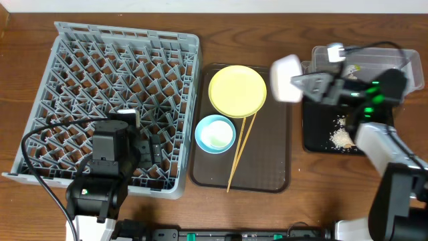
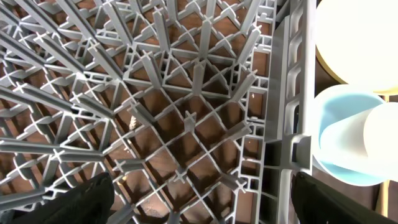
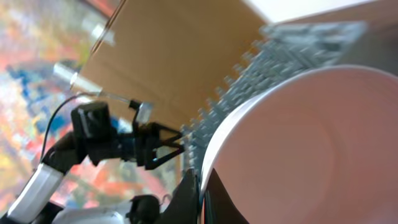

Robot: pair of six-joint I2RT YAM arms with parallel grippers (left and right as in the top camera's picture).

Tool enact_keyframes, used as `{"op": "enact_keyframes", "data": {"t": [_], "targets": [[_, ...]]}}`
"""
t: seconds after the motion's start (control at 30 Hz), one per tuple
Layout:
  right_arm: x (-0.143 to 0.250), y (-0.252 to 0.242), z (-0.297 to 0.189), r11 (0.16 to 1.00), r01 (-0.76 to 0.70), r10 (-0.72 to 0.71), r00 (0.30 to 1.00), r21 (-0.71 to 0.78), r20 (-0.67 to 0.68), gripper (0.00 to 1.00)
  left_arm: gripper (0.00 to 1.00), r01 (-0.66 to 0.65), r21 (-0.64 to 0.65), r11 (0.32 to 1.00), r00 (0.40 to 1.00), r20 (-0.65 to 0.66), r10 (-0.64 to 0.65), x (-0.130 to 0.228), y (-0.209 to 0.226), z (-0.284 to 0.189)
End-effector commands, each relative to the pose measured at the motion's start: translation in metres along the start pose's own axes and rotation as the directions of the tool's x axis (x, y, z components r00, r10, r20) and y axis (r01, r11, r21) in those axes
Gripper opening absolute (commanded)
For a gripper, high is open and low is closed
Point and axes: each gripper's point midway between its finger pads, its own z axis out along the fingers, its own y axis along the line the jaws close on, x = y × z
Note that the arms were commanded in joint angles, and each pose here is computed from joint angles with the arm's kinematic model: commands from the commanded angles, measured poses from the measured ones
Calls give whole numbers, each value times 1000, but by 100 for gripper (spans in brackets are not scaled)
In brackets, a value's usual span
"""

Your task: Sort waste into correct bins and load items into the dishwasher

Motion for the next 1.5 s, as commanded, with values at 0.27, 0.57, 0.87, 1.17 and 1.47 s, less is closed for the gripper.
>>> {"op": "enact_keyframes", "data": {"t": [0.27,0.57,0.87,1.17,1.47], "targets": [[-42,-9,67,985,114,-133,980,130,145,1,91,-13,-3,1000,1000,18,13,-6,-1,-4],[-45,-46,94,838,270,-279,959,474,-52,1,91,-14,-3,1000,1000,18,14,-6,-1,-4],[31,-111,111,498,608,-331,793,618,-512,1,91,-13,-3,1000,1000,18,13,-6,-1,-4],[92,-174,133,471,695,-250,695,543,-674,1,91,-13,-3,1000,1000,18,13,-6,-1,-4],[99,-182,131,481,666,-212,719,570,-662,32,91,-14,-3,1000,1000,18,14,-6,-1,-4]]}}
